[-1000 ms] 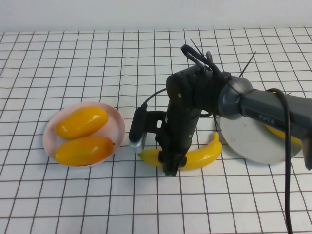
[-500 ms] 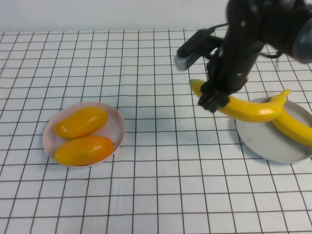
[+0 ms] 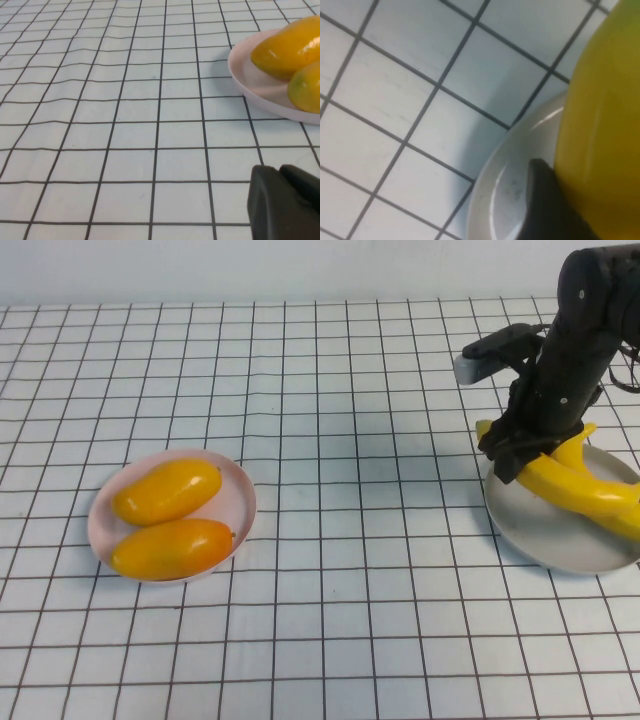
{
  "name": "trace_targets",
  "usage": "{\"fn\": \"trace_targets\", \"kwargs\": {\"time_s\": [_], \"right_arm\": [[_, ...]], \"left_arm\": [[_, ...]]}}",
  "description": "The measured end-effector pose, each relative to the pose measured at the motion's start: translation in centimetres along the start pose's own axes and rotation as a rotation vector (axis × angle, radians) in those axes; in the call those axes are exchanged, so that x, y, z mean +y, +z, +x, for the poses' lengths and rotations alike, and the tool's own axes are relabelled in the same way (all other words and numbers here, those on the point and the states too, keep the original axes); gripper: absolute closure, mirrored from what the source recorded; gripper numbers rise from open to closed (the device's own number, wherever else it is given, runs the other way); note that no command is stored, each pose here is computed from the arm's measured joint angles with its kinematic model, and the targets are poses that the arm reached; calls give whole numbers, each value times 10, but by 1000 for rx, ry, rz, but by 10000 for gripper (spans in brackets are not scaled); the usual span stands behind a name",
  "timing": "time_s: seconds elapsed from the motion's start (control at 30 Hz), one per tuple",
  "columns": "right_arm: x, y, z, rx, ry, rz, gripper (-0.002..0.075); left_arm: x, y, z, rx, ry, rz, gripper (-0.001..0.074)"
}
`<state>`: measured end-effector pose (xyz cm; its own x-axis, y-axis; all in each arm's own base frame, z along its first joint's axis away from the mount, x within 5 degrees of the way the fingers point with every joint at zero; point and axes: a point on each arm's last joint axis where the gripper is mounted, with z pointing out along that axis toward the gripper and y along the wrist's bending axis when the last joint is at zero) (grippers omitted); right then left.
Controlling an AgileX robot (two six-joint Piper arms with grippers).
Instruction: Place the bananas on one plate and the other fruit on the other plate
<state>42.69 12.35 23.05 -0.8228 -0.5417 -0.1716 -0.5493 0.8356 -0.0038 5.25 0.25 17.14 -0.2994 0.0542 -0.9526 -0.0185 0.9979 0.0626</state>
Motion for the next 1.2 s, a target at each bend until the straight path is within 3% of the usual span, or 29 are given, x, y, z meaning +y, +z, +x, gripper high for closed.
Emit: {"fn": "trace_targets", "kwargs": {"time_s": [0.07, 0.23, 0.33, 0.57, 0.73, 0.8, 1.0, 1.2], "right_arm": [[0, 7, 0, 16, 6, -9, 412], [0, 10, 0, 24, 58, -10, 292], [0, 10, 0, 24, 110, -10, 294], [1, -7, 1, -13, 140, -3, 474], [7, -53, 8, -107, 137, 13, 664], [11, -78, 19, -152, 135, 22, 706], [35, -129, 71, -368, 127, 16, 736], [71, -169, 144, -731, 62, -11, 740]], "left_arm": [[0, 0, 0, 0, 0, 0, 738], [0, 0, 0, 0, 0, 0, 738], [0, 0, 0, 0, 0, 0, 738], [0, 0, 0, 0, 0, 0, 738], [0, 0, 0, 0, 0, 0, 738], [0, 0, 0, 0, 0, 0, 738], [0, 0, 0, 0, 0, 0, 738], [0, 0, 0, 0, 0, 0, 738]]}}
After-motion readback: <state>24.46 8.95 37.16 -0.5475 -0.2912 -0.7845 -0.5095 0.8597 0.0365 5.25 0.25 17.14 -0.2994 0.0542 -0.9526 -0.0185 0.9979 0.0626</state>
